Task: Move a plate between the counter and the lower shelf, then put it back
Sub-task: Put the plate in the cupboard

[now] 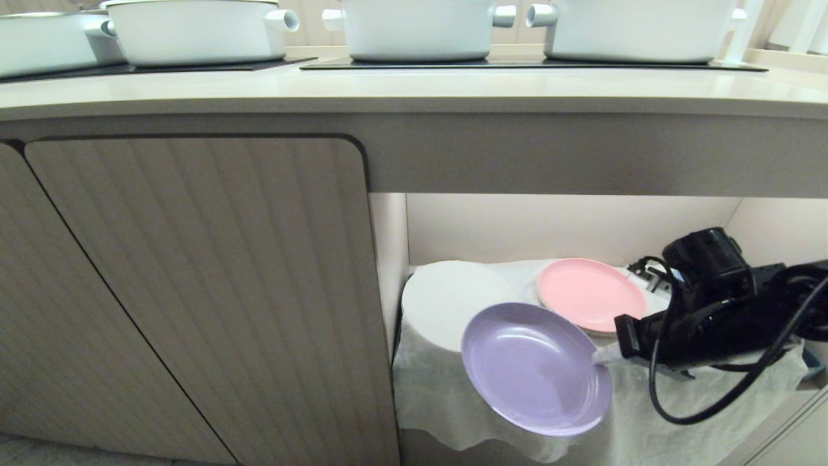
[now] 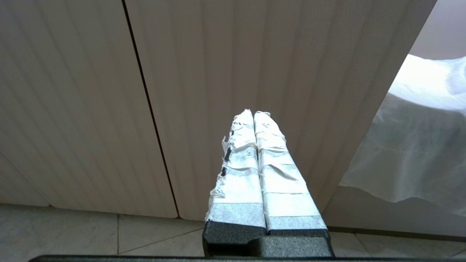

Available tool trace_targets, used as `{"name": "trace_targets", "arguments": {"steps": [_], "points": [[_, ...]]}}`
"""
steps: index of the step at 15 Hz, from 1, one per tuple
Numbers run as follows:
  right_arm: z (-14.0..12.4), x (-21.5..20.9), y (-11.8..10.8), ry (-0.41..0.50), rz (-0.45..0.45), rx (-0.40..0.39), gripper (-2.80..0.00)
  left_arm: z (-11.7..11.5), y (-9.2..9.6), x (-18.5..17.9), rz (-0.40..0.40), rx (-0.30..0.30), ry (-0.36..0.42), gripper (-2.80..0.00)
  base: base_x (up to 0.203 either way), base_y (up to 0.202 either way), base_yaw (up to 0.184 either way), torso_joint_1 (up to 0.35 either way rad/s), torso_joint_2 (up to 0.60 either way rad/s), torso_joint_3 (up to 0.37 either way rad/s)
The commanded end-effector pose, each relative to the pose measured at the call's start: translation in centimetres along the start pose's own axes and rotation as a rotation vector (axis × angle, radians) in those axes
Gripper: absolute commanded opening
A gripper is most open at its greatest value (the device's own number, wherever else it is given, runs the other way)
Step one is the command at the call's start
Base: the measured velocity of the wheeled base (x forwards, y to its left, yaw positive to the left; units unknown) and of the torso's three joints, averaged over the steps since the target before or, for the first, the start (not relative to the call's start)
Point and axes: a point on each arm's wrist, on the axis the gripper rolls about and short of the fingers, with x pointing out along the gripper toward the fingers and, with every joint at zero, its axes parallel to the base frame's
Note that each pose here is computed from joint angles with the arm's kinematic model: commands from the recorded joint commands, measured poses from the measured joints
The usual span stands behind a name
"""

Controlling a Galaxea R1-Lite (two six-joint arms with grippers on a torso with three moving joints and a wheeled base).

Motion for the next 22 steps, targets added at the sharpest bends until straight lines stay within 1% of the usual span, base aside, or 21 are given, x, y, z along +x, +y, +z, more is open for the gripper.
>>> {"name": "trace_targets", "arguments": {"steps": [1,4,7,10,12,14,17,18,20,22], "points": [[0.4,1.2,0.4,0.006,0.010,0.012,-2.80,0.0,0.0,0.0,0.001,-0.001,0.000,-2.80,0.000,0.000,0.000,0.000,0.00,0.000],[0.4,2.5,1.1,-0.020,-0.080,0.029,-2.80,0.0,0.0,0.0,0.001,-0.001,0.000,-2.80,0.000,0.000,0.000,0.000,0.00,0.000],[0.2,3.4,2.5,-0.030,-0.073,0.074,-2.80,0.0,0.0,0.0,0.000,-0.001,0.000,-2.80,0.000,0.000,0.000,0.000,0.00,0.000],[0.3,5.3,3.4,-0.072,-0.114,0.106,-2.80,0.0,0.0,0.0,0.002,-0.001,0.000,-2.80,0.000,0.000,0.000,0.000,0.00,0.000],[0.5,6.0,4.3,-0.081,-0.106,0.138,-2.80,0.0,0.0,0.0,0.000,-0.001,0.000,-2.80,0.000,0.000,0.000,0.000,0.00,0.000],[0.5,6.6,4.5,-0.076,-0.111,0.140,-2.80,0.0,0.0,0.0,0.002,-0.001,0.000,-2.80,0.000,0.000,0.000,0.000,0.00,0.000],[1.7,7.7,4.7,-0.111,-0.149,0.143,-2.80,0.0,0.0,0.0,0.001,-0.001,0.000,-2.80,0.000,0.000,0.000,0.000,0.00,0.000],[2.1,7.9,4.8,-0.122,-0.149,0.155,-2.80,0.0,0.0,0.0,0.000,-0.001,0.000,-2.80,0.000,0.000,0.000,0.000,0.00,0.000],[3.1,8.1,5.4,-0.148,-0.132,0.216,-2.80,0.0,0.0,0.0,0.002,-0.001,0.000,-2.80,0.000,0.000,0.000,0.000,0.00,0.000],[3.7,8.6,5.6,-0.152,-0.130,0.231,-2.80,0.0,0.0,0.0,0.000,-0.001,0.000,-2.80,0.000,0.000,0.000,0.000,0.00,0.000]]}}
